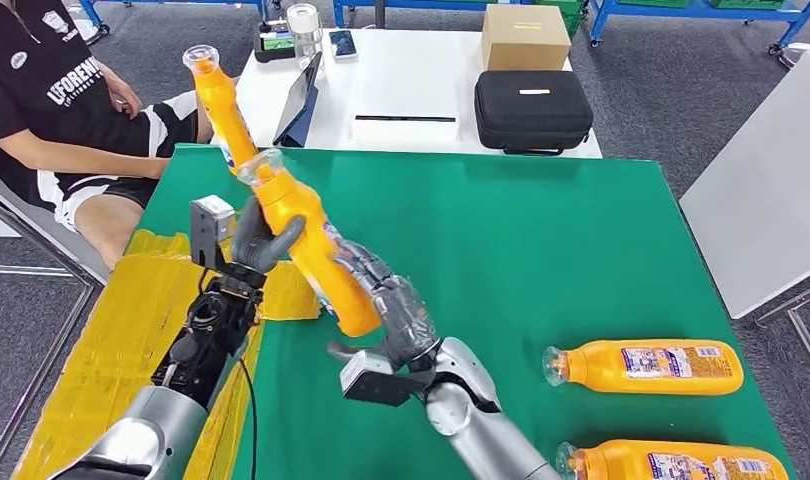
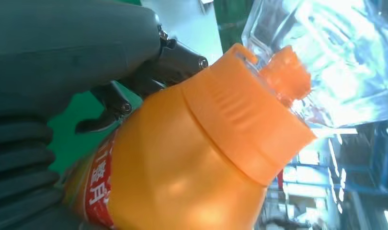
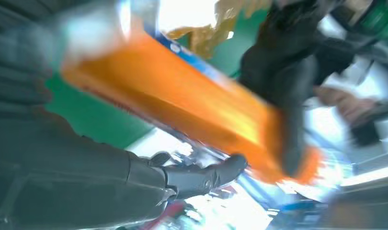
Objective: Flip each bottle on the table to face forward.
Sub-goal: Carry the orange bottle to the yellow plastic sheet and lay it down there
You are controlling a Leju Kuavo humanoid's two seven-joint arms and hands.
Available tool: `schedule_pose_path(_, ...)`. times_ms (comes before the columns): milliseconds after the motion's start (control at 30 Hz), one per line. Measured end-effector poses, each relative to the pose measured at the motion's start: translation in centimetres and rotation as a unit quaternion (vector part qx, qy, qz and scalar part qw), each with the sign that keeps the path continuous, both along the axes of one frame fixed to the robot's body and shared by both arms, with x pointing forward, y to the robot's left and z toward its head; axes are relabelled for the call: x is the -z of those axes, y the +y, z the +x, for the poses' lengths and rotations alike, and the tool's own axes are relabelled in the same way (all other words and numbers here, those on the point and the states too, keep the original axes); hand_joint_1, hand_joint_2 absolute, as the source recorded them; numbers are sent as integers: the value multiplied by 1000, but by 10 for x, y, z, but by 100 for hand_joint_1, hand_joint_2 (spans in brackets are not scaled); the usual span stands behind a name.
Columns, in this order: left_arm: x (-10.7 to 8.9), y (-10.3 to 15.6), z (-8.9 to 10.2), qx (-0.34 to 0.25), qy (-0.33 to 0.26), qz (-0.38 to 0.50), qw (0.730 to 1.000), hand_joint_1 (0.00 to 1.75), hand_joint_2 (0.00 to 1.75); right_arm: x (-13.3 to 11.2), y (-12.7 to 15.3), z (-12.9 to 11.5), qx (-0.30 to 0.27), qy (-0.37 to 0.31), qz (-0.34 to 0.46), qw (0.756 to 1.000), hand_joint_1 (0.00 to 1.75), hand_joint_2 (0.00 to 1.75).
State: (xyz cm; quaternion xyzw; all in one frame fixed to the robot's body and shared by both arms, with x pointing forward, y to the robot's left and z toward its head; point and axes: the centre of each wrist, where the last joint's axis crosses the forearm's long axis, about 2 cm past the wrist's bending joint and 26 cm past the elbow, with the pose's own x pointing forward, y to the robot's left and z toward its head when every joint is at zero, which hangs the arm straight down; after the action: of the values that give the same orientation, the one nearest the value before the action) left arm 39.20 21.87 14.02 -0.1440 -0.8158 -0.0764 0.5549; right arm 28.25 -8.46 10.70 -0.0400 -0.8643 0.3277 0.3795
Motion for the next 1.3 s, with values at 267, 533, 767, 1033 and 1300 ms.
schedule_pose_path(267, -1, 32, -3, -121, -25, 83, 989, 175, 175, -6, -27, -7, 34, -34, 1, 999, 0, 175)
schedule_pose_path(533, -17, 62, -2, -229, -94, 192, 950, 175, 175, -7, -52, -14, 78, -56, 15, 995, 0, 175)
schedule_pose_path(767, -31, 79, -6, -354, -215, 476, 776, 175, 175, -10, -67, -25, 115, -76, 21, 990, 0, 175)
schedule_pose_path(1033, -29, 77, 2, -356, -262, 685, 580, 175, 175, -13, -76, -30, 129, -85, 23, 988, 0, 175)
schedule_pose_path(1300, -22, 79, 6, -307, -264, 738, 540, 175, 175, -13, -77, -31, 130, -85, 23, 988, 0, 175)
